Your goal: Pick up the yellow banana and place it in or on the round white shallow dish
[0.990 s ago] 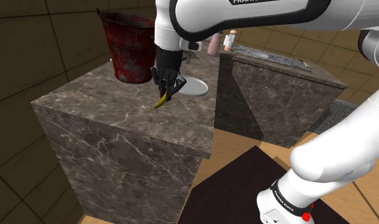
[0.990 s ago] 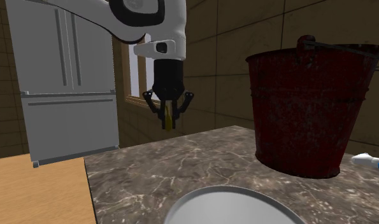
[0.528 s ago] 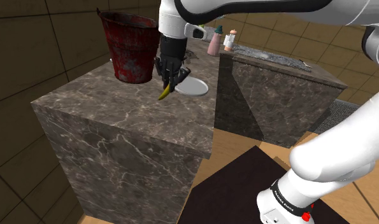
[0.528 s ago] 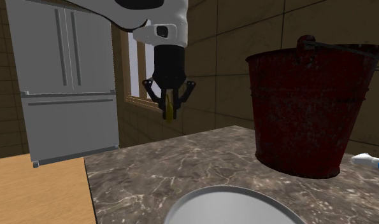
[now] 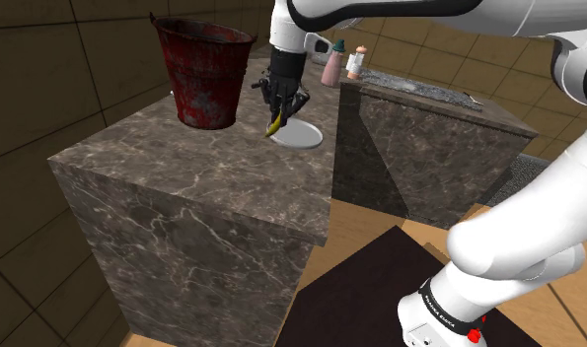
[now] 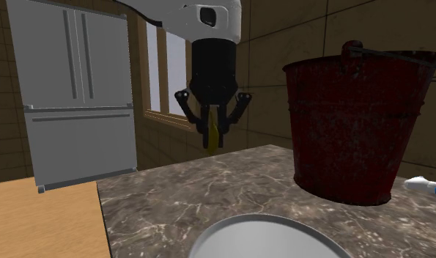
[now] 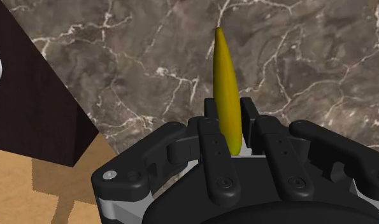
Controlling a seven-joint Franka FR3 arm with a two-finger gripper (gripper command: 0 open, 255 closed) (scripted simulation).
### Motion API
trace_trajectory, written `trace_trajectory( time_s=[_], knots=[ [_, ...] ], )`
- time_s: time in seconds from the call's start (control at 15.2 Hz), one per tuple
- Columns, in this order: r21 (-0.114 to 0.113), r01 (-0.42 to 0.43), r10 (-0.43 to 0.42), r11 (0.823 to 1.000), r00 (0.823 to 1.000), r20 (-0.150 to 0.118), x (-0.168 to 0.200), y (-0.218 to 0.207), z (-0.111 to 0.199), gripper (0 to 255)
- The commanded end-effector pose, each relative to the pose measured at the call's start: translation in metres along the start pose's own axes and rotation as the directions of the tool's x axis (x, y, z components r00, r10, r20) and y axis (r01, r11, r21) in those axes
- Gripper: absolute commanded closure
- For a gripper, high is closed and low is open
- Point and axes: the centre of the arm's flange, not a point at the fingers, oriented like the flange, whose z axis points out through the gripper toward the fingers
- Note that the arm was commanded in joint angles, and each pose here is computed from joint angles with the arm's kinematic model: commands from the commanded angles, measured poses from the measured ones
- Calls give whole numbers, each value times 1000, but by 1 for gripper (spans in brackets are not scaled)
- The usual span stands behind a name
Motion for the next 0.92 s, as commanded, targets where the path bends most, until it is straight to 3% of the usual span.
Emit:
trace_trajectory(
  time_s=[0.0,0.73,0.86],
  knots=[
    [0,1,-1,1000,1000,-1,29,-6,1,255],
    [0,1,-1,1000,1000,-1,170,-40,6,255],
    [0,1,-1,1000,1000,-1,172,-40,12,255]
  ],
)
